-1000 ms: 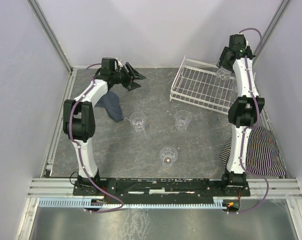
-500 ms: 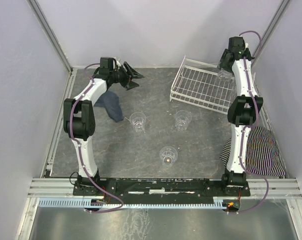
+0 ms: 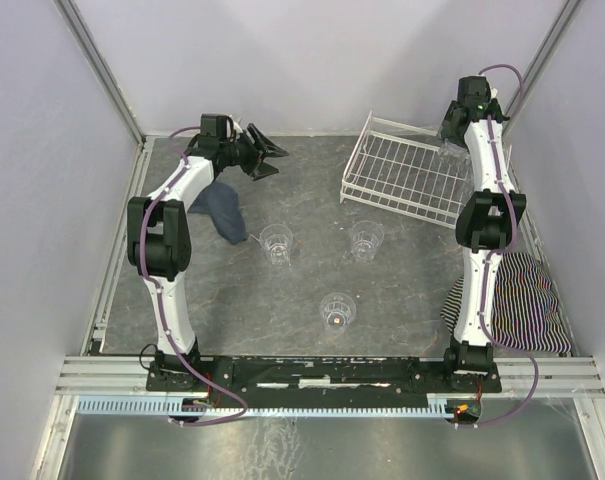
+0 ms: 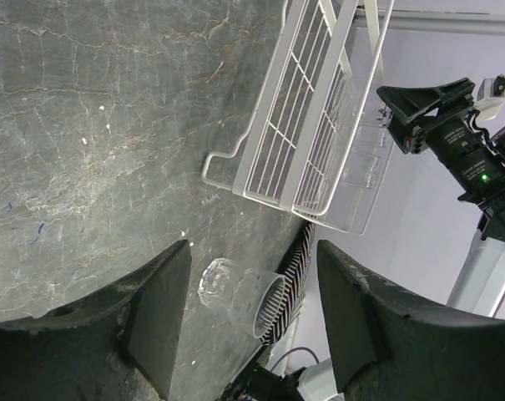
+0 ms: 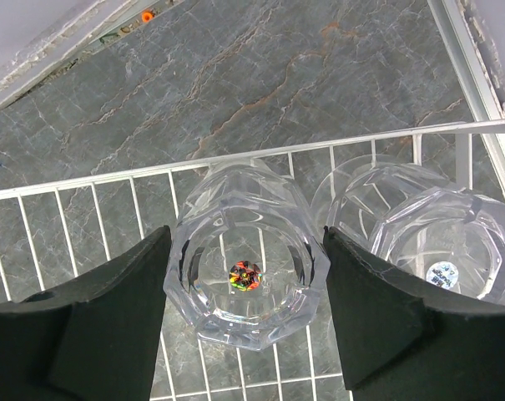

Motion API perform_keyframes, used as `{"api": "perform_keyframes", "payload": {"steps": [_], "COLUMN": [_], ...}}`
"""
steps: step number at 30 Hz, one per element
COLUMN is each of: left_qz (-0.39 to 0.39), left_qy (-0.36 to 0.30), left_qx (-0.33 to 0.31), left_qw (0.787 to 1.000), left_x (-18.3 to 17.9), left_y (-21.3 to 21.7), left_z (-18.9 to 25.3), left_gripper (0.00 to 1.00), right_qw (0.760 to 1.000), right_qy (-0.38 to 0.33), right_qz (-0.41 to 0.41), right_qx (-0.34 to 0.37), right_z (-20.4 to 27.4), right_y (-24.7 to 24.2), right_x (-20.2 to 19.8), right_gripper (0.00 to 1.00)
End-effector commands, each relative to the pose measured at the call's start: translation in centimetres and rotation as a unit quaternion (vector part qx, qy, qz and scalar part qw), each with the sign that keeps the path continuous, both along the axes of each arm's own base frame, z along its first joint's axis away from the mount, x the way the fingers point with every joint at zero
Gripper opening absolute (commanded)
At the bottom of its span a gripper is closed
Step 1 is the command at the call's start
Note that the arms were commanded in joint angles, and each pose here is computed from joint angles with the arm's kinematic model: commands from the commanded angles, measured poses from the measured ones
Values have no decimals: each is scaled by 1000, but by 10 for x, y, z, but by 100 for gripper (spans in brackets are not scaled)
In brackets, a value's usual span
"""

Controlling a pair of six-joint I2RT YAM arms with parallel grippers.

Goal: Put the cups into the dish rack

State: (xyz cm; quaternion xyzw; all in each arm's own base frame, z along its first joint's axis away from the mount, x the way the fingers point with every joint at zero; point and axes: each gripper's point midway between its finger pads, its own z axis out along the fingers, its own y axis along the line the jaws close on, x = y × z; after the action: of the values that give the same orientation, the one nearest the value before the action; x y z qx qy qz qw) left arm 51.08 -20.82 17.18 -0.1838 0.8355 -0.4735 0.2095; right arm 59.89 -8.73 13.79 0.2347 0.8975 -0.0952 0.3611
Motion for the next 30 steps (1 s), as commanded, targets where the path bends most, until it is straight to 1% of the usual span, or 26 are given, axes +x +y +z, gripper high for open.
{"api": "perform_keyframes", "payload": {"steps": [1,3,4,8,13,19,23,26,30], "left_qz": [-15,-14,-14,-13,-13,-16,-25,-44,-74], "left_qy": [-43,-44,-43,-44,-46,-54,-59,-63,-91], "left_qx": [5,7,7,8,9,25,64,96,152], "left_qw": [999,999,999,999,999,998,996,992,981], "left_x": [4,3,2,1,0,-4,-14,-27,-45], "left_y": [1,2,2,3,4,6,10,7,-2], "left_z": [24,24,24,22,23,20,13,7,12], "left_gripper": [68,68,68,68,68,68,68,68,69], "right_qw": [999,999,999,999,999,998,998,999,998], "right_qy": [-39,-38,-40,-43,-46,-53,-52,-50,-55], "right_qz": [-5,-1,1,4,6,8,8,9,9], "right_qx": [-16,-14,-14,-12,-16,-15,-17,-18,-21], "right_z": [21,20,21,25,31,40,42,42,50], "right_y": [-9,-8,-7,-6,-7,-5,-3,-2,-2], "right_x": [13,13,14,14,13,11,8,5,2], "right_gripper": [40,53,57,67,75,79,84,85,86]}}
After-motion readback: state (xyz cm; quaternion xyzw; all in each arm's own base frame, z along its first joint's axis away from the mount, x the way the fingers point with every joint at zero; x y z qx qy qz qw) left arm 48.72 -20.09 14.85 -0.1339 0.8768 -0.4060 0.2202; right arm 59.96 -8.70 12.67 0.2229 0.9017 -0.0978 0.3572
